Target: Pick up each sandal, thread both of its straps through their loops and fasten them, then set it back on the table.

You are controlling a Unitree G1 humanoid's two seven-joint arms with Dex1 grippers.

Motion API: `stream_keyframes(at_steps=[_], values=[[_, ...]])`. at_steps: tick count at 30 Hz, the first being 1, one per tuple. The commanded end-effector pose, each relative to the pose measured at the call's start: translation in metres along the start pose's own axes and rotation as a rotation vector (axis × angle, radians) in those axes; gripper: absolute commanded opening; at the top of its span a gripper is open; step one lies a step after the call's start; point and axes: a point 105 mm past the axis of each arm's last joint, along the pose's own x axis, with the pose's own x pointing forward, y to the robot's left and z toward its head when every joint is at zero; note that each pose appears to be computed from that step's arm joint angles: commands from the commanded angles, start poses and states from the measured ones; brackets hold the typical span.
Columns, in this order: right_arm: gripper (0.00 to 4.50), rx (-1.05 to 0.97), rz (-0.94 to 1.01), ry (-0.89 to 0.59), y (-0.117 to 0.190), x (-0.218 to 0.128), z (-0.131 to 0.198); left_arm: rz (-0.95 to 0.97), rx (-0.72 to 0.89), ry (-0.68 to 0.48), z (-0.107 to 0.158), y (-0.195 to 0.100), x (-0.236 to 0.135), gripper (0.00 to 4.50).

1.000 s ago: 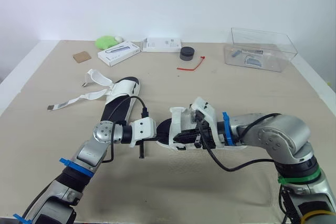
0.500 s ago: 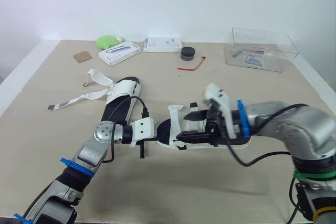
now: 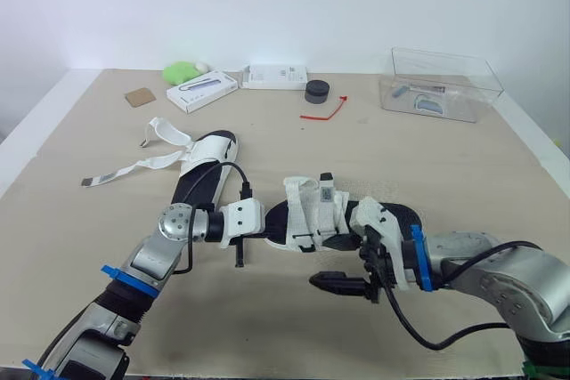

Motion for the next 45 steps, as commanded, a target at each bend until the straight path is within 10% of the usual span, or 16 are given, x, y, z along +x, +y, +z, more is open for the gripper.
stream_keyframes(at_steps=[1,17,28,45], values=[[4.36,-0.028,-0.042,-0.030,-0.005,-0.001,0.008,-0.093,-0.078,0.114,-0.031,-0.024,0.001,0.00],[4.36,0.051,-0.038,-0.021,-0.007,0.023,0.004,-0.070,-0.065,0.112,-0.029,-0.020,0.002,0.00],[0.12,0.170,-0.066,0.016,-0.011,0.029,-0.003,-0.063,-0.077,0.113,-0.030,-0.023,0.002,0.00],[0.12,0.155,-0.091,-0.002,-0.017,0.018,0.009,-0.074,-0.080,0.116,-0.031,-0.025,0.003,0.00]])
